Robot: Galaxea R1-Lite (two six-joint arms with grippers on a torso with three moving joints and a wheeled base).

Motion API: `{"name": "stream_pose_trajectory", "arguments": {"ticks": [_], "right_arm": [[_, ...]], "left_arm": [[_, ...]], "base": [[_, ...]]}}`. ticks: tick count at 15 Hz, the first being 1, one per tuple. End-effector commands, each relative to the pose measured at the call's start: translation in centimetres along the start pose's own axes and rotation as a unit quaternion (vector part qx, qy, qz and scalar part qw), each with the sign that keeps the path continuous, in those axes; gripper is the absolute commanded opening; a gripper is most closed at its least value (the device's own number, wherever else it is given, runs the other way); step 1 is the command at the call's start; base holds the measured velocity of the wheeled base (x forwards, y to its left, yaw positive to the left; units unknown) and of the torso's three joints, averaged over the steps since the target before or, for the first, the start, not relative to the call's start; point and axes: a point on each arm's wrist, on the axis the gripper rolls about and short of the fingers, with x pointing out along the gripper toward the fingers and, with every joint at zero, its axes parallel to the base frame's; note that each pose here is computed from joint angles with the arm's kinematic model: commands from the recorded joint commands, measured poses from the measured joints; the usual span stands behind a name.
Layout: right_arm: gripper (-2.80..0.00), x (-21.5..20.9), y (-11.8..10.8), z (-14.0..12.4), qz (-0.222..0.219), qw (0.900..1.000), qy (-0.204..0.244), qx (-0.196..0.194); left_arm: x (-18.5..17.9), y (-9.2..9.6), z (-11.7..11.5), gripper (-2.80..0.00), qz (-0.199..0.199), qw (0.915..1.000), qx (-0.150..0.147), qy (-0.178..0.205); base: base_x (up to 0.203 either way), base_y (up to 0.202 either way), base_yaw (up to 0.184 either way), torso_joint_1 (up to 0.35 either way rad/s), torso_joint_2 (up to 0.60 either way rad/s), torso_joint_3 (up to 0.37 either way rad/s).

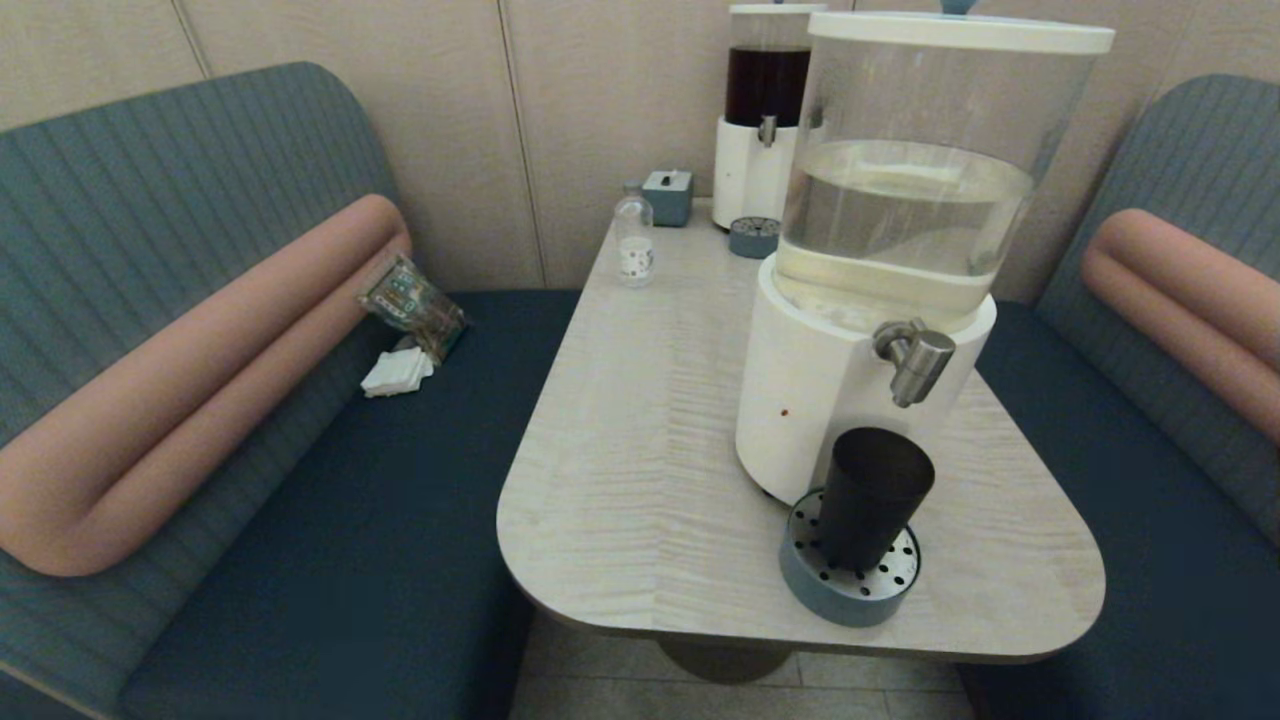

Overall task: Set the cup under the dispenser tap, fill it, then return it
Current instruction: Turn on the faucet

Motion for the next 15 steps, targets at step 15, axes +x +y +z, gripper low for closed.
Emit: {"name": "stream_pose_trajectory", "arguments": {"ticks": [15], "right_arm": [[-2.8, -2.6, -0.3, 7.8, -0.002, 0.996, -0.093, -0.001]], "left_arm": [[0.1, -0.1, -0.9, -2.8, 0.005, 0.9995, -0.012, 0.028]], "base": [[0.0, 0.0, 0.0, 0.0, 0.0, 0.0]]}}
